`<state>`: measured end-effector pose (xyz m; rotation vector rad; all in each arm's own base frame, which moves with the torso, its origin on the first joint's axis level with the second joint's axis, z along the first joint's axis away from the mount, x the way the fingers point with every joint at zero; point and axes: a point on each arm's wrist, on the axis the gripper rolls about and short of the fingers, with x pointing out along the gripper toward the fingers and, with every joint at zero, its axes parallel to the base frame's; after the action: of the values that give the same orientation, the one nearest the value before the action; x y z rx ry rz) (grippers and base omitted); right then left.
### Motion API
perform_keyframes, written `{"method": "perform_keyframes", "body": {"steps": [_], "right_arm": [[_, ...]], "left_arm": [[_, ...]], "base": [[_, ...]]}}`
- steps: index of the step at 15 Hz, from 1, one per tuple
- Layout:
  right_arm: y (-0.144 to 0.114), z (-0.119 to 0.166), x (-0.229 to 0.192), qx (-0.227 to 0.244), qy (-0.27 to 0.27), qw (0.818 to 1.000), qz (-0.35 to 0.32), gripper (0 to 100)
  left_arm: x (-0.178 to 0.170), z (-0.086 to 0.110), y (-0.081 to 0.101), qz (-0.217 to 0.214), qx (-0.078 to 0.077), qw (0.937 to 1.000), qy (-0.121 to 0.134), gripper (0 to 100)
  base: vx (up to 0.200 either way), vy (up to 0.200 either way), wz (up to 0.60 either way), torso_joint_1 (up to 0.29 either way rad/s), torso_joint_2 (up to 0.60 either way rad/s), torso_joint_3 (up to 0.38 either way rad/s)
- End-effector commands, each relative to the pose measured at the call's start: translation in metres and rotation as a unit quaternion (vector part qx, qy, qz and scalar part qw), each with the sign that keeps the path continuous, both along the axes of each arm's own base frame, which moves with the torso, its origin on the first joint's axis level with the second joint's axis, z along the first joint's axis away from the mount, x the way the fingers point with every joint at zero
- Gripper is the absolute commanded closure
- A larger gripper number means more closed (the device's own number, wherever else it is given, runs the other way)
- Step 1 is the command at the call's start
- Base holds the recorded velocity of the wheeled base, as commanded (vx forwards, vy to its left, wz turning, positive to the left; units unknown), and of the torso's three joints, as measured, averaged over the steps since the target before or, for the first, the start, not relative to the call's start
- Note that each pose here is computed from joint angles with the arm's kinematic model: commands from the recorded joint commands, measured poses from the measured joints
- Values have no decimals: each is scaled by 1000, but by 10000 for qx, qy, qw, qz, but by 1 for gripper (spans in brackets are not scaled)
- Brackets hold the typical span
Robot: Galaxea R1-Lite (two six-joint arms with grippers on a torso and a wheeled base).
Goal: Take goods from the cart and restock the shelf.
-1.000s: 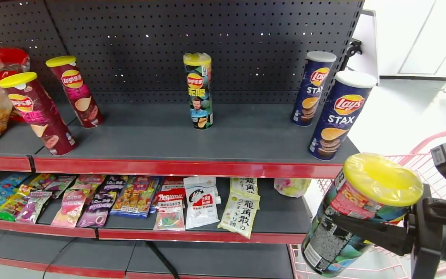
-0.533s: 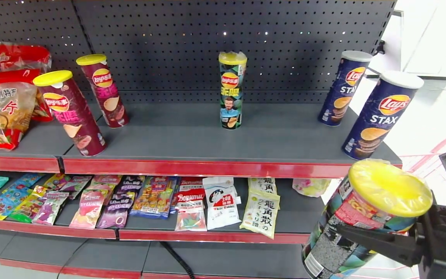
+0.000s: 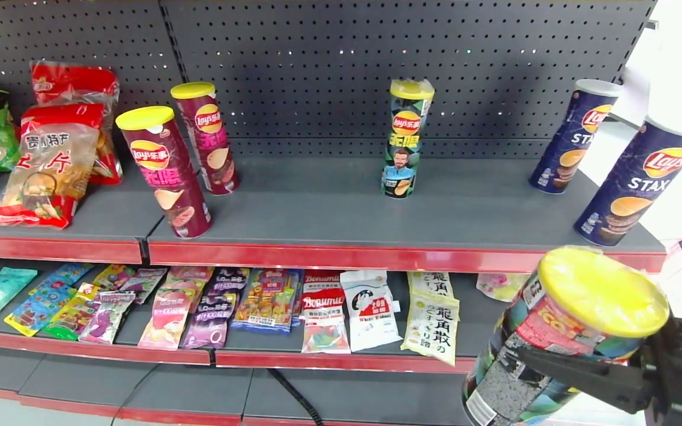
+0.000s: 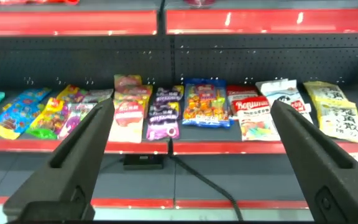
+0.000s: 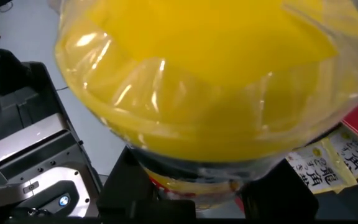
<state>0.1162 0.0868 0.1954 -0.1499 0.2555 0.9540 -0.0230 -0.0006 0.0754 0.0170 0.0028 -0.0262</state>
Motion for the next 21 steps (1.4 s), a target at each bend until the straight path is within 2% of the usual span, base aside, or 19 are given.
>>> {"method": "perform_keyframes", "body": {"steps": [1, 2, 12, 19, 21], "right_arm": [[-4, -3, -7, 4, -11, 10000, 3, 100], [-6, -5, -9, 4, -11, 10000, 3, 100], [-9, -9, -14, -4, -20, 10000, -17, 100], [-10, -9, -14, 5, -20, 10000, -19, 100], [-9, -5, -13, 39, -71, 10000, -19, 100]], "left_arm": [[0, 0, 0, 0, -8, 10000, 8, 0], [0, 0, 0, 0, -8, 10000, 8, 0], [0, 0, 0, 0, -1, 10000, 0, 0], [0, 0, 0, -15, -39, 10000, 2, 0], [0, 0, 0, -15, -93, 10000, 11, 0]], "base": [[0, 0, 0, 0, 0, 0], [0, 0, 0, 0, 0, 0], [200, 0, 0, 1, 2, 2], [0, 0, 0, 0, 0, 0], [0, 0, 0, 0, 0, 0]]}}
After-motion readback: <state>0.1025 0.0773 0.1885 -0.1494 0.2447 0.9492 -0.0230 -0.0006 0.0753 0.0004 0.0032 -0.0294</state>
